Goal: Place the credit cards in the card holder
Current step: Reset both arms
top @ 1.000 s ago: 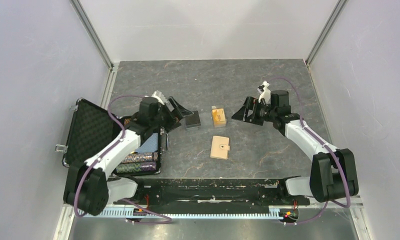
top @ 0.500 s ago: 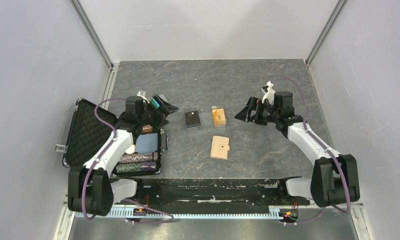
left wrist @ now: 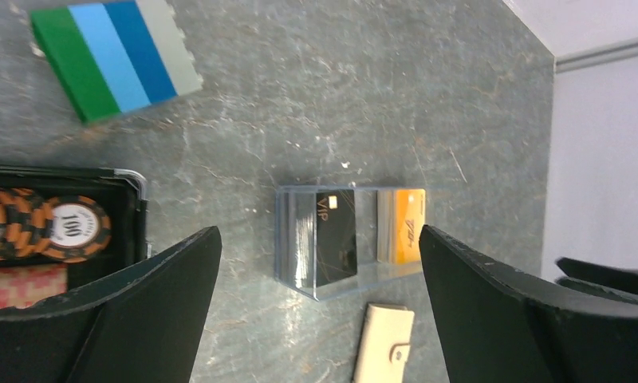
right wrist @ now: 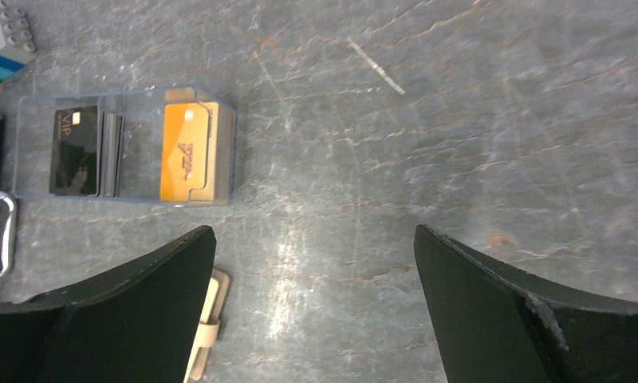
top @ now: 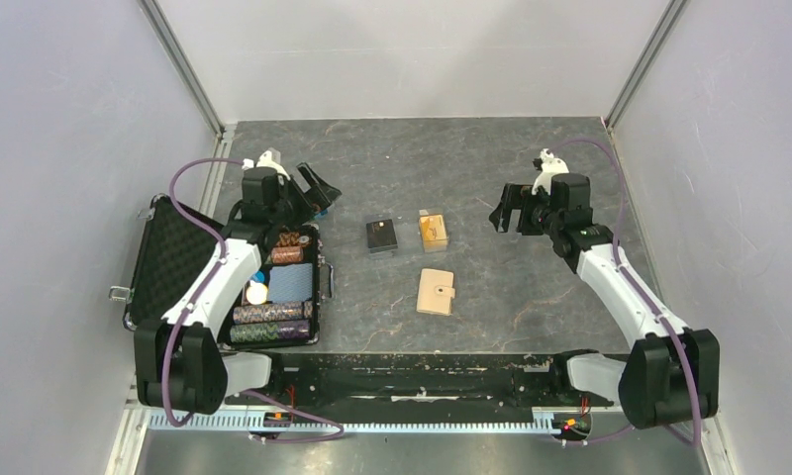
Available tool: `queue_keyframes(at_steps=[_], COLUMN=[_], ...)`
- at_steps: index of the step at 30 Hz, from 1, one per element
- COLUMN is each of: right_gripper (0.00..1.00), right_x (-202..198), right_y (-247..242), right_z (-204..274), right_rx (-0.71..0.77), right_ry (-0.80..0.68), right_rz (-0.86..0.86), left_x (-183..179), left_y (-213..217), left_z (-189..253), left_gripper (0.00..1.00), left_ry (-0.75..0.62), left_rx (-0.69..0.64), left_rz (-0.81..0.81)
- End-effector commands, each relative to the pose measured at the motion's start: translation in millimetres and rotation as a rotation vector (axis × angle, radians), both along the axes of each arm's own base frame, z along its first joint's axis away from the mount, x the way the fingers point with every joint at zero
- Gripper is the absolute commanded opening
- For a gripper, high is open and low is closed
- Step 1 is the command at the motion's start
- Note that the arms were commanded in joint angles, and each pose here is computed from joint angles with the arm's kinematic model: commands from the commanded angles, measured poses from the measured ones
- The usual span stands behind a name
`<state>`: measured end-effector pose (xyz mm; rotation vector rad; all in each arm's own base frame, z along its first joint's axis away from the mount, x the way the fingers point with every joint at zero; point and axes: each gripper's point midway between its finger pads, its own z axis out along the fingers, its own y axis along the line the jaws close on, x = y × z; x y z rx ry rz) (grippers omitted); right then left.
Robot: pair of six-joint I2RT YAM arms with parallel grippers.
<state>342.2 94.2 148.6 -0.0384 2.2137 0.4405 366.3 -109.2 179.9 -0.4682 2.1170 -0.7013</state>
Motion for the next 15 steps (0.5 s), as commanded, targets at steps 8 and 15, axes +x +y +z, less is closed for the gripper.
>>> queue_keyframes(at_steps=[8, 15], right_gripper=[0.98, 0.98], right_x=[16.7, 13.1], right_y=[-27.7, -28.5], right_z=[31.0, 31.3], right_rx=[-0.120, -0.103], right_ry=[-0.249, -0.293], right_rz=[-0.084, -0.097], left_x=[0.7, -17.3], left_y=[55.1, 78.0], left_z=[39.1, 36.9], left_gripper=[1.00, 1.00], left_ry=[-0.214, -0.288], left_rx=[0.248, 0.277], left_rz=[0.176, 0.296])
